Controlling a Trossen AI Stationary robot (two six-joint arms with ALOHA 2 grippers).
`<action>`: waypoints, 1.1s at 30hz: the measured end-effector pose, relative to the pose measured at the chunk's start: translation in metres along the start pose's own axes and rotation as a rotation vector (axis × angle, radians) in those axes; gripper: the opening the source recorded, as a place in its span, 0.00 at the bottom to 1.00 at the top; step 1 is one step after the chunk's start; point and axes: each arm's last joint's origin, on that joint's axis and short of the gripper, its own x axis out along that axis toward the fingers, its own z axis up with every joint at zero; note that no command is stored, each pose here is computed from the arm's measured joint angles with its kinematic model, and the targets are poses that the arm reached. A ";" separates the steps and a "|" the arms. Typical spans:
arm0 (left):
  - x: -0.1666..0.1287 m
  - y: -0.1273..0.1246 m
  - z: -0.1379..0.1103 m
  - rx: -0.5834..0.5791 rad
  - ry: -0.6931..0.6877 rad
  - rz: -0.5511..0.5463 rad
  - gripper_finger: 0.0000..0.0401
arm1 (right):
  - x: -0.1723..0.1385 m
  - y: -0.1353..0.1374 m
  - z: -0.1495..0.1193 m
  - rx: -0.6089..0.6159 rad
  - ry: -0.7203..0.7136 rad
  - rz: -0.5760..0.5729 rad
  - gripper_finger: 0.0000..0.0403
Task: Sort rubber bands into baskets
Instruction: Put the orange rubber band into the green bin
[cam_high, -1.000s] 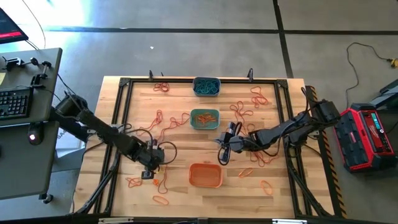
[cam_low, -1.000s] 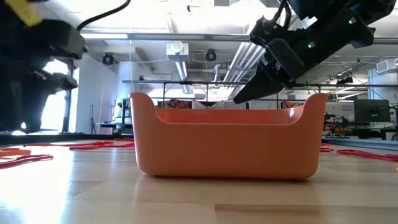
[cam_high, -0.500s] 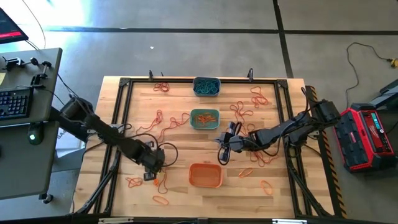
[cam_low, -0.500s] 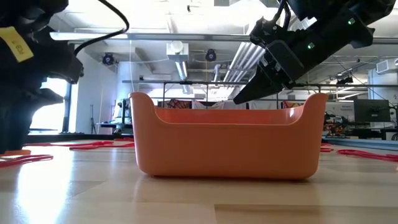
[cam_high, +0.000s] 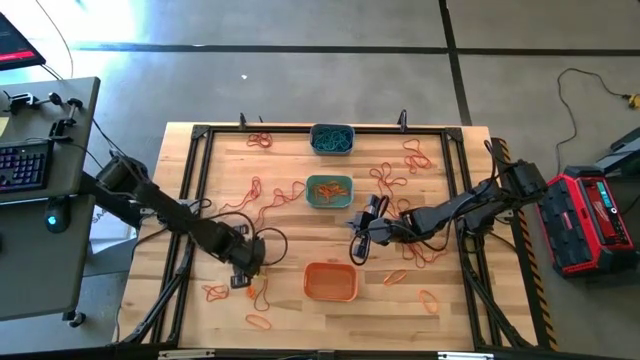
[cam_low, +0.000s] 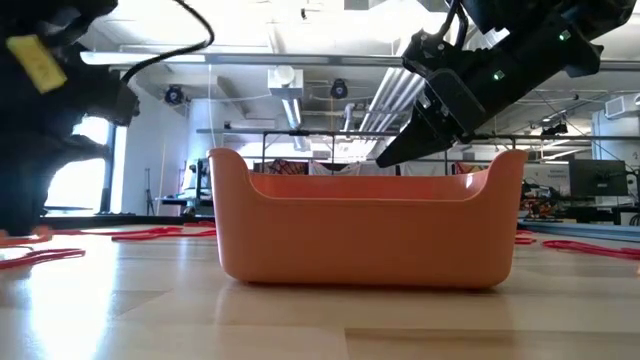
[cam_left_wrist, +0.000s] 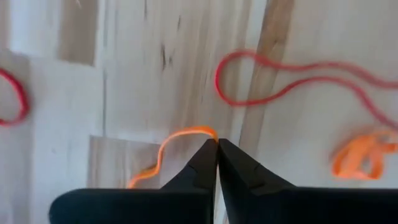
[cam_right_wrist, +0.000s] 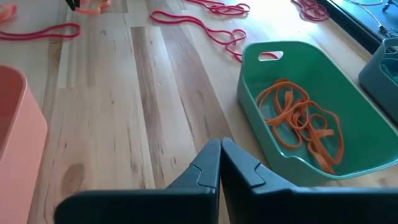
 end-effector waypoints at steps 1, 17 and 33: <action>-0.003 0.001 0.002 0.001 -0.013 -0.003 0.01 | 0.000 0.000 0.000 0.000 0.000 0.000 0.00; -0.048 0.027 0.066 -0.048 -0.244 0.017 0.00 | -0.001 0.001 -0.001 -0.002 0.012 -0.001 0.00; -0.078 0.082 0.143 0.092 -0.518 0.111 0.00 | -0.005 0.008 -0.003 -0.018 0.003 0.002 0.00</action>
